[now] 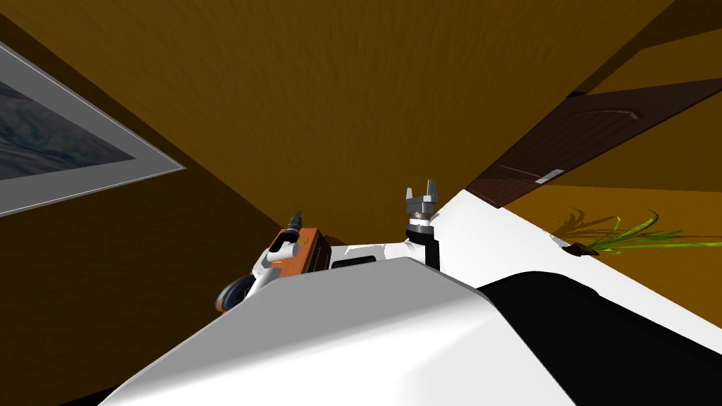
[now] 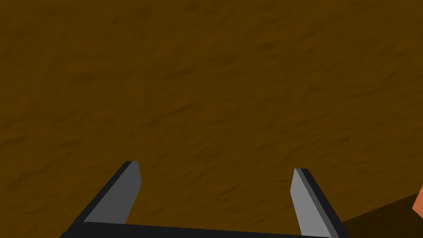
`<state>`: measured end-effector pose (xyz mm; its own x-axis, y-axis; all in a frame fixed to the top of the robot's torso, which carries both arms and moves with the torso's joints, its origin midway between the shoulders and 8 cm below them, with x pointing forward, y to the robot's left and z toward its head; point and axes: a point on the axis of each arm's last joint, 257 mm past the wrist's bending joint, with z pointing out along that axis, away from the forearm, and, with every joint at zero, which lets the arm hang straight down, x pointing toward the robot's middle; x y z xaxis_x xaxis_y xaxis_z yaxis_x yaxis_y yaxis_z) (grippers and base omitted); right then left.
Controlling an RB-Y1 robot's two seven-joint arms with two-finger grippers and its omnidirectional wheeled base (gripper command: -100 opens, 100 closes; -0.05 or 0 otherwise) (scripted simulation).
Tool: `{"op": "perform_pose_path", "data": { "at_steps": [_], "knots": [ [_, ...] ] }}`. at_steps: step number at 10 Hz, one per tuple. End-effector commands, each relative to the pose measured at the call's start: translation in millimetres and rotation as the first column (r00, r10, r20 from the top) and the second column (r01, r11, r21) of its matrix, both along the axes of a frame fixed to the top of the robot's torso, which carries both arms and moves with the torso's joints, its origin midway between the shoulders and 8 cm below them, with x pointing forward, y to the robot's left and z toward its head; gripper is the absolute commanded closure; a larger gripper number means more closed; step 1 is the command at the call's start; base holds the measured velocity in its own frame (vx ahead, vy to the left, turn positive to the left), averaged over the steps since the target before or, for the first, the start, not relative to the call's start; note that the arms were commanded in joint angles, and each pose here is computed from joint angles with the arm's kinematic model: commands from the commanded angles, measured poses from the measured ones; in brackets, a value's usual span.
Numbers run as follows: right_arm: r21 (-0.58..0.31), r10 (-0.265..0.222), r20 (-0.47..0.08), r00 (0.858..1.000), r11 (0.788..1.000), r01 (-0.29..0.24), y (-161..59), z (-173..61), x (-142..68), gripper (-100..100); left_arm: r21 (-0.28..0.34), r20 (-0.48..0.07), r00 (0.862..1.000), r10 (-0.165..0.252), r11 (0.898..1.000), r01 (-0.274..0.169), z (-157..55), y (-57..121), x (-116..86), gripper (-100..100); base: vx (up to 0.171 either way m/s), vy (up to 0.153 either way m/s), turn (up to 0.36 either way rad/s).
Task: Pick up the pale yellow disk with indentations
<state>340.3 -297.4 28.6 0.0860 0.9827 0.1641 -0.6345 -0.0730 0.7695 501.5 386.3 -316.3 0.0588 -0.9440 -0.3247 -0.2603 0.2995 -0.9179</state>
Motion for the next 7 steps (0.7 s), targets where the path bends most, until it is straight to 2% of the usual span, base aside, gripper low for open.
{"op": "perform_pose_path", "data": {
  "at_steps": [1,2,4,5,6,7],
  "knots": [
    [0.0,0.0,0.0,1.0,1.0,0.0,0,0,0,0,-0.002,-0.053,0.998,0.016,1.0,-0.016,-20,9.2,-3,-100,0.018,0.007,-0.01],
    [0.0,0.0,0.0,1.0,1.0,0.0,0,0,0,0,-0.004,-0.094,0.995,0.03,1.0,-0.031,-28,18.7,1,-100,0.029,0.006,-0.014],
    [0.0,0.0,0.0,1.0,1.0,0.0,0,0,0,0,-0.007,-0.144,0.989,0.044,0.999,-0.046,-50,24.8,-8,-100,0.017,0.004,-0.003],
    [0.0,0.0,0.0,1.0,1.0,0.0,0,0,0,0,-0.01,-0.184,0.981,0.055,0.998,-0.058,-56,32.2,-4,-100,0.017,0.005,-0.014],
    [0.0,0.0,0.0,1.0,1.0,0.0,0,0,0,0,-0.012,-0.218,0.974,0.065,0.997,-0.07,-71,36.7,-12,-100,0.021,0.008,-0.013],
    [0.0,0.0,0.0,1.0,1.0,0.0,0,0,0,0,-0.012,-0.223,0.972,0.067,0.997,-0.072,-74,37.5,-13,-100,0.008,0.005,0.004]
  ]
}}
